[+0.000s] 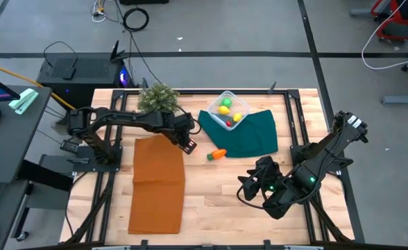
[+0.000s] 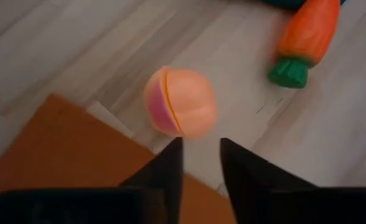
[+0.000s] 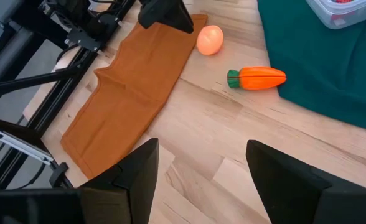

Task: Pick and placing Produce into tupperware
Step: Put the peach into the transparent bin

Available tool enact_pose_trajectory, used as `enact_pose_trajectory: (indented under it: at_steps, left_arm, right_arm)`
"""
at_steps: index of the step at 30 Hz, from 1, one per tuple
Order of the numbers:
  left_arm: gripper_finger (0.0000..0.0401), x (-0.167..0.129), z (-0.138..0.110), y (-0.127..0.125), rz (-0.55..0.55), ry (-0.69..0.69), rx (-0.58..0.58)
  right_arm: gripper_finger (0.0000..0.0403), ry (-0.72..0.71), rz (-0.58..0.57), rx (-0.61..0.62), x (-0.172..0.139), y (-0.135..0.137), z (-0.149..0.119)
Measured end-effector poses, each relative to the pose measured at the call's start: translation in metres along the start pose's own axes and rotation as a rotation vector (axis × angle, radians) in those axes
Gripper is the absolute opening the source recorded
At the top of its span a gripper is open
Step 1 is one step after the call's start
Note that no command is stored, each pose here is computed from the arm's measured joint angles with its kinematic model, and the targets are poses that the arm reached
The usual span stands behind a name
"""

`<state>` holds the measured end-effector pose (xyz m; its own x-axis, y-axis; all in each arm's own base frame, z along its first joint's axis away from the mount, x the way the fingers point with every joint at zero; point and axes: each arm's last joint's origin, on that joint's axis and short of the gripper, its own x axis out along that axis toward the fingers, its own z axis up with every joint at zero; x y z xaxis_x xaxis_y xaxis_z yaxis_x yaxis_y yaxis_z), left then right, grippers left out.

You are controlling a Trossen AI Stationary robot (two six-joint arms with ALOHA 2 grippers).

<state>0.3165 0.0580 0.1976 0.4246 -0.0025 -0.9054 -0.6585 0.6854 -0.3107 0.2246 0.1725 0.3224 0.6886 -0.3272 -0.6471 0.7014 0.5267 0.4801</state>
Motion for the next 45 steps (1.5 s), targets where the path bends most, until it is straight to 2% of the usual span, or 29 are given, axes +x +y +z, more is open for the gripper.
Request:
enact_pose_trajectory:
  at_steps: [8,11,14,23,28,34,45]
  left_arm:
    - [0.0262,0.000,0.000,-0.001,-0.004,-0.005,-0.003]
    - [0.0302,0.003,0.002,-0.001,-0.011,-0.014,-0.001]
    - [0.0324,0.006,0.004,-0.003,-0.024,-0.032,0.005]
    - [0.0321,0.031,0.003,0.001,0.029,0.013,0.002]
    - [0.0314,0.036,0.005,0.003,0.070,-0.024,0.002]
    - [0.0314,0.036,0.008,0.000,0.055,-0.069,0.003]
    - [0.0337,0.054,0.006,0.003,0.067,-0.025,0.004]
  right_arm:
    - [0.0208,0.000,0.000,0.000,0.000,0.000,0.000]
    - [0.0208,0.000,0.000,0.000,0.000,0.000,0.000]
    - [0.0208,0.000,0.000,-0.001,0.000,0.000,0.000]
    - [0.0208,0.001,0.003,0.002,0.000,0.000,0.000]
    - [0.0208,0.001,0.004,0.004,0.000,0.000,0.000]
    - [0.0208,0.002,0.004,0.004,0.000,0.000,0.000]
    - [0.0208,0.002,0.004,0.004,0.000,0.000,0.000]
